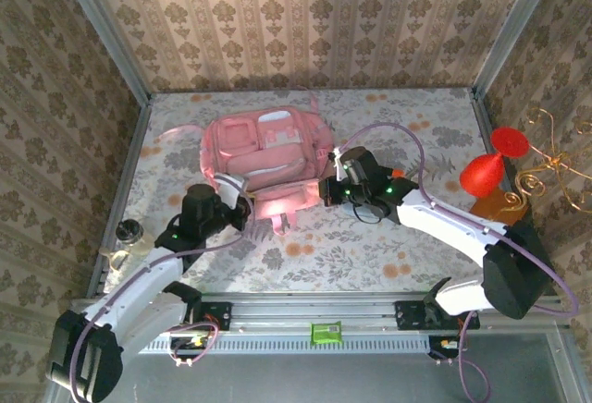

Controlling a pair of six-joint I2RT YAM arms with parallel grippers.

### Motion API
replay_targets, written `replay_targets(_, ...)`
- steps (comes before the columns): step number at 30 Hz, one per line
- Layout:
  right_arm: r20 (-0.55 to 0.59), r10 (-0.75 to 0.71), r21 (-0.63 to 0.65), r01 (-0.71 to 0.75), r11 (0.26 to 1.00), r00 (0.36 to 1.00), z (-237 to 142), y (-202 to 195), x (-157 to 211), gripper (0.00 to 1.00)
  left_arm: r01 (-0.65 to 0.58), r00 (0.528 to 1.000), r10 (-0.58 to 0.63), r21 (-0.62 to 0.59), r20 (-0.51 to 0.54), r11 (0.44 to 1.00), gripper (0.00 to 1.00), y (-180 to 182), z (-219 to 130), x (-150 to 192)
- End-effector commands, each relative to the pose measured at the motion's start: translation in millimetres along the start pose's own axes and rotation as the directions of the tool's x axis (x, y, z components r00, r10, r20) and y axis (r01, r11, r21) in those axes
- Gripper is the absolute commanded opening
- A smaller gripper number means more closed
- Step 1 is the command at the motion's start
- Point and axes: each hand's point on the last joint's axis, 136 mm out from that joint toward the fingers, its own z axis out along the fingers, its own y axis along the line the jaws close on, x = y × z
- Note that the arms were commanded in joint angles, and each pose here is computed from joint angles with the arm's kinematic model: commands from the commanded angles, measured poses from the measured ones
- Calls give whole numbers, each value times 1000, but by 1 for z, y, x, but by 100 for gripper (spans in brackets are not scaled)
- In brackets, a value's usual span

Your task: Pack the student bag

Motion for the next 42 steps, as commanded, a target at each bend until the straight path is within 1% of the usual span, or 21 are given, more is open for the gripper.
replay_targets(1,-1,1,25,-1,1000,1000,-4,-10,-6,0,114,993,-102,-208,67,971,20,43,-12,-15)
replay_targets(3,-3,-11,-62,10,998,1000,-5,6,-6,0,103,993,-94,-148,68,984,40,32,-12,-24)
replay_targets(4,-6,-15,-106,14,994,1000,-6,14,-6,0,100,993,-92,-113,72,989,48,25,-13,-29)
replay_targets(7,-8,-21,-200,19,980,1000,-9,32,-7,0,65,993,-61,-41,101,997,64,4,-18,-48)
replay_targets(9,-10,-25,-245,22,969,1000,-10,41,-6,0,6,994,-7,13,114,1000,72,-16,-19,-58)
replay_targets(10,-6,-26,-266,24,964,1000,-11,46,-7,0,-27,993,23,34,113,999,75,-24,-19,-62)
replay_targets(11,-3,-28,-283,26,959,1000,-13,49,-8,0,-52,993,46,53,106,997,76,-32,-18,-64)
replay_targets(15,7,-32,-329,33,944,999,-17,62,-10,0,-144,988,137,117,65,983,77,-58,-10,-64)
replay_targets(18,9,-31,-356,32,934,999,-19,67,-10,0,-198,980,193,192,43,961,77,-77,-1,-59)
replay_targets(21,13,-27,-368,30,930,1000,-22,70,-11,0,-193,980,197,234,9,953,74,-85,9,-51)
replay_targets(25,15,-25,-396,29,918,1000,-24,76,-11,0,-199,978,209,278,-6,940,70,-91,21,-45)
replay_targets(31,-2,-35,-418,31,908,999,-21,83,-5,0,-218,968,243,276,-61,936,69,-89,40,-35)
replay_targets(33,-3,-32,-418,28,908,999,-20,82,-4,0,-217,966,246,267,-79,939,67,-87,45,-31)
replay_targets(35,-5,-34,-418,29,908,999,-20,81,-3,0,-217,964,248,261,-96,941,60,-84,49,-27)
replay_targets(38,-3,-33,-391,29,920,999,-19,76,-1,0,-216,961,252,259,-117,942,45,-83,51,-22)
replay_targets(40,-2,-23,-337,21,941,1000,-18,65,-1,0,-208,963,244,254,-118,945,30,-81,50,-21)
replay_targets(42,-25,2,-224,-8,975,1000,-12,42,3,0,-186,967,222,251,-122,950,11,-77,47,-21)
